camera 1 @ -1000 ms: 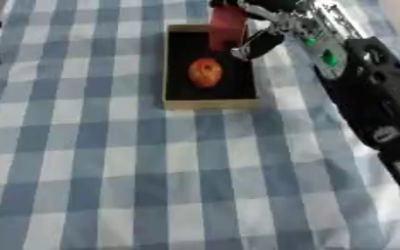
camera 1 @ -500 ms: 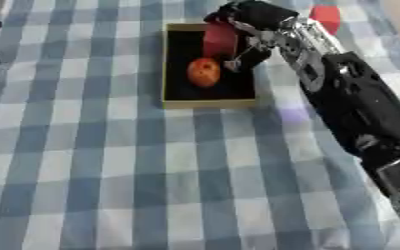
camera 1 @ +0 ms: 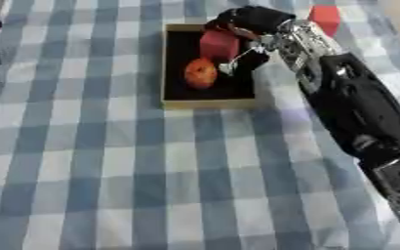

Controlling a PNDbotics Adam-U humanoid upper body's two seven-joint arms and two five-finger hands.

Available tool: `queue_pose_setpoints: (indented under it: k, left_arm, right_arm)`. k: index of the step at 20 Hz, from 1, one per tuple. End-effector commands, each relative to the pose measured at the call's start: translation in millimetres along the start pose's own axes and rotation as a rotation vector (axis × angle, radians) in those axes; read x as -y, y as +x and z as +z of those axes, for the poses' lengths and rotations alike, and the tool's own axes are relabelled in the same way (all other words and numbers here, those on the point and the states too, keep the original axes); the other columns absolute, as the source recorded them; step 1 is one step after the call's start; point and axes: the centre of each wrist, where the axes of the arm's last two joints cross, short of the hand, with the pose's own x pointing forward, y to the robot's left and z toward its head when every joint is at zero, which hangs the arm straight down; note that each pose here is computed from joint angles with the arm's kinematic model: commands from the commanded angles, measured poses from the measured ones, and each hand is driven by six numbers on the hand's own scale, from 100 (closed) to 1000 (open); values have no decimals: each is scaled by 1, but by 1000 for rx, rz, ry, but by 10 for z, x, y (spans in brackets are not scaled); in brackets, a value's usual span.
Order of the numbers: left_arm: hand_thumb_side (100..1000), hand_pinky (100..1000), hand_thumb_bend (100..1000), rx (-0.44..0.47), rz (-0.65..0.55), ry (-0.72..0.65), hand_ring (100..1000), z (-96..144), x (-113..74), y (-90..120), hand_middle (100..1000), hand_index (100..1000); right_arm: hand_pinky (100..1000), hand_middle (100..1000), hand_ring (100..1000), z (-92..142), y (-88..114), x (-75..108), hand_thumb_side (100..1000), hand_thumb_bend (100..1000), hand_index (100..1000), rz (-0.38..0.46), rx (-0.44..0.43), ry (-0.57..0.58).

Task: Pick up objects on the table and place them in the box.

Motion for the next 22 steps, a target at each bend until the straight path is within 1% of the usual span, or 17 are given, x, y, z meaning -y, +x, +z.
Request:
queue_pose_setpoints:
  k: [1,2,3,6,7,9,12,13,14,15,16,17,18,19,20,22]
  left_arm:
    - [545,727,100,25,-10,-4,792,-41,-43,42,673,641]
    - [545,727,100,25,-11,-5,792,-39,-44,41,674,640]
    - [545,727,100,24,-11,-6,792,-38,-44,40,674,640]
    - [545,727,100,24,-12,-10,793,-35,-42,40,674,640]
    - [545,727,100,25,-12,-11,793,-35,-42,40,674,641]
    - [545,727,100,25,-12,-12,793,-35,-42,40,674,641]
    - [545,727,100,25,-12,-12,793,-35,-43,40,674,641]
    - [545,728,100,25,-13,-14,794,-33,-43,39,676,641]
    - [545,728,100,25,-13,-16,794,-32,-43,39,676,641]
    - [544,728,100,26,-14,-17,794,-33,-43,39,676,641]
    - [544,728,100,27,-14,-19,794,-34,-42,40,676,641]
    - [543,728,100,28,-14,-19,794,-36,-42,40,677,641]
    - [540,728,100,29,-14,-19,795,-37,-42,41,677,641]
    - [538,728,100,29,-14,-20,795,-37,-41,41,677,641]
    - [538,728,100,29,-14,-20,795,-37,-41,41,677,641]
    - [541,728,100,29,-13,-21,795,-36,-39,41,678,641]
  right_arm:
    - [608,889,896,54,-25,232,700,100,955,18,10,-31]
    - [629,896,905,69,-22,277,705,100,963,20,13,-38]
    - [647,903,912,85,-18,332,714,118,969,27,14,-48]
    - [730,924,941,132,-4,470,703,216,989,60,9,-70]
    - [748,927,946,146,2,511,703,235,992,75,7,-74]
    - [748,927,946,161,11,551,703,235,992,93,3,-78]
    - [748,927,946,167,15,564,703,235,992,100,1,-79]
    - [863,962,986,180,10,598,764,296,1000,113,-1,-79]
    - [868,964,988,195,4,632,780,282,1000,132,-5,-74]
    - [886,971,995,195,4,631,819,242,1000,144,-4,-60]
    - [886,971,995,188,3,615,819,242,1000,149,1,-44]
    - [880,971,993,179,2,592,749,290,1000,148,8,-30]
    - [868,970,989,166,1,560,588,326,1000,140,19,-16]
    - [861,968,985,156,-5,531,514,319,1000,127,28,-3]
    - [854,966,982,150,-11,515,530,300,1000,114,35,4]
    - [828,955,972,154,-18,518,552,223,1000,88,46,-6]
